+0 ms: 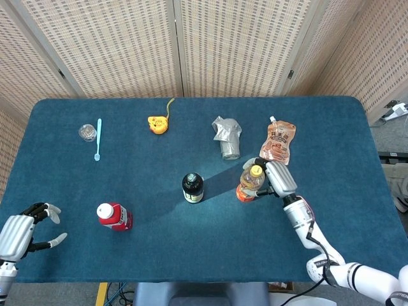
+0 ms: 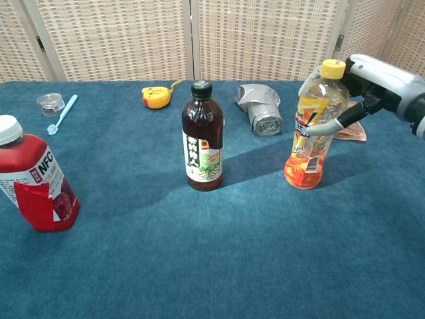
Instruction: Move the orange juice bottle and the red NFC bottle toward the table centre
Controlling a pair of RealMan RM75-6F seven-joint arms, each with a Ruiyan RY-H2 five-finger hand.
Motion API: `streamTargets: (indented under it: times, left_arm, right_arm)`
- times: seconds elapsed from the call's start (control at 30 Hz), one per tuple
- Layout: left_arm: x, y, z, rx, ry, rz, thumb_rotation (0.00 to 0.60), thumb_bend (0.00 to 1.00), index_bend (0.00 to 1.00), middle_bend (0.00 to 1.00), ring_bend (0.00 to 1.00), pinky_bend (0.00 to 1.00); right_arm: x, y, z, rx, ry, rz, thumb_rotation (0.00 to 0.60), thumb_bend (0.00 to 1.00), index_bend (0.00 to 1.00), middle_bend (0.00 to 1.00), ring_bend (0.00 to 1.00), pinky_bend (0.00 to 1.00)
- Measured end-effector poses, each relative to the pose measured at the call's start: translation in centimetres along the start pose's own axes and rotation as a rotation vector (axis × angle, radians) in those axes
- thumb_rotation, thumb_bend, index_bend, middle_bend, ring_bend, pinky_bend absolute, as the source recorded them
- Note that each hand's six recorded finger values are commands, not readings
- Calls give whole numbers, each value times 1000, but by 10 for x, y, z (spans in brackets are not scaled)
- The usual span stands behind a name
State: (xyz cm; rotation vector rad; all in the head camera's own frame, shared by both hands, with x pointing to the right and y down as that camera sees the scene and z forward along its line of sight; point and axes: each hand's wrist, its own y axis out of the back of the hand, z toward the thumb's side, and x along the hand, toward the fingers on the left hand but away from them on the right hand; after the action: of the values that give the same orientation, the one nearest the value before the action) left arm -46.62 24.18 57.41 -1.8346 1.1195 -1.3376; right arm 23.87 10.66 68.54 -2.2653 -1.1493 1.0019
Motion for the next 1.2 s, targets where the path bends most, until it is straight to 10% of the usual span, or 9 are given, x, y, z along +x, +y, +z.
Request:
streamTargets:
  times: [0.2, 0.6, 1.2]
  left_arm:
    - [0, 0, 0, -2, 0, -1, 600, 130, 557, 410, 296, 444]
    - [0, -1, 0, 6, -1, -3, 600, 130, 557, 409, 296, 444]
    - [4, -1, 12, -22, -52, 22, 600, 130, 433, 419, 296, 458]
  right_arm:
    - [1, -4, 1, 0, 15, 24, 600, 114, 459, 439, 402, 491]
    - [7, 4, 5, -9, 42, 56, 600, 0, 63, 98, 193, 364]
    - [84, 94, 22, 258, 30, -78, 600, 0, 65, 155, 172, 347]
